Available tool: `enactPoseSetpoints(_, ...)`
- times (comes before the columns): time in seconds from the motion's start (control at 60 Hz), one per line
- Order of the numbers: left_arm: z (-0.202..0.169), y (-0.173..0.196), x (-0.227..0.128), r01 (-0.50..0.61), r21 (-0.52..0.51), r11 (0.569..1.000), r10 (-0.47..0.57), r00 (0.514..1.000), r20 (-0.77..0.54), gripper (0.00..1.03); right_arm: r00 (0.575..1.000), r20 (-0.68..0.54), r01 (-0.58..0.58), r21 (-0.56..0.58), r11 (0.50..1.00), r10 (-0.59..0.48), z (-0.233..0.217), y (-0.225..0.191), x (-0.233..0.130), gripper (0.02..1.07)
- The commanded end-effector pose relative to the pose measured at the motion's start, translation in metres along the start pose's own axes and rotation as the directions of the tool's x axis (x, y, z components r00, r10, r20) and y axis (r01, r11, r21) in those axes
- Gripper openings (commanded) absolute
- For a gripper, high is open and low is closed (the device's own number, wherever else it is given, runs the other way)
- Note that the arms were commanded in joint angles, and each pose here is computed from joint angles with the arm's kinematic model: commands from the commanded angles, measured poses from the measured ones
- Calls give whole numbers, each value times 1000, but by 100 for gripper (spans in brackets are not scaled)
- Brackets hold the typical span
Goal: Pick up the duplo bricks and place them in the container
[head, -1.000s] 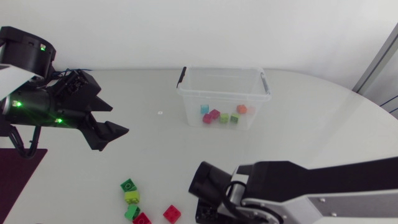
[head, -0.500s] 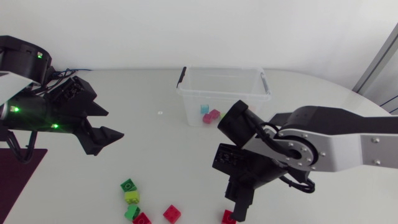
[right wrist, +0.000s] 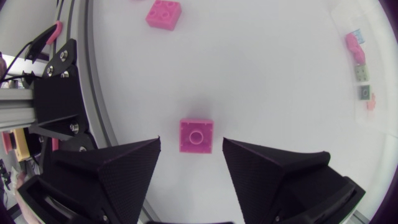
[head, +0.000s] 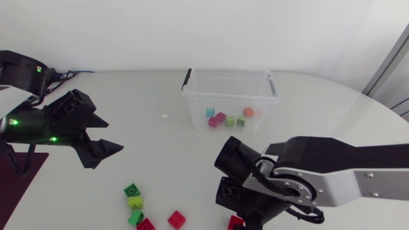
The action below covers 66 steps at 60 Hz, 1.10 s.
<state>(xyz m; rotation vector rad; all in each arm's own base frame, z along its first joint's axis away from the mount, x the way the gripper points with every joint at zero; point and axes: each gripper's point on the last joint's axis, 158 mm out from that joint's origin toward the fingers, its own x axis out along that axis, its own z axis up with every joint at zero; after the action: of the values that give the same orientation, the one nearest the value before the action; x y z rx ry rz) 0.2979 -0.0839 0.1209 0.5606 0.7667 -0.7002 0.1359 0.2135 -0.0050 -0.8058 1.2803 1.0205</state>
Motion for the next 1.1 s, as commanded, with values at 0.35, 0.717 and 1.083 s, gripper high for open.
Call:
enactPoseSetpoints(0.35,-32,-25,13,70,36,997,-67,996,-61,99,994,-104,-37,12,999,39,-19,7,39,67)
enactPoseSetpoints(0.717,-87,-75,32,210,49,976,-195,957,-216,99,1000,-6,25,60,998,-24,-8,-25,0,16)
enactPoseSetpoints(1.083,-106,-81,60,177,19,984,-165,948,-273,99,993,98,63,100,993,-73,4,-43,-51,17)
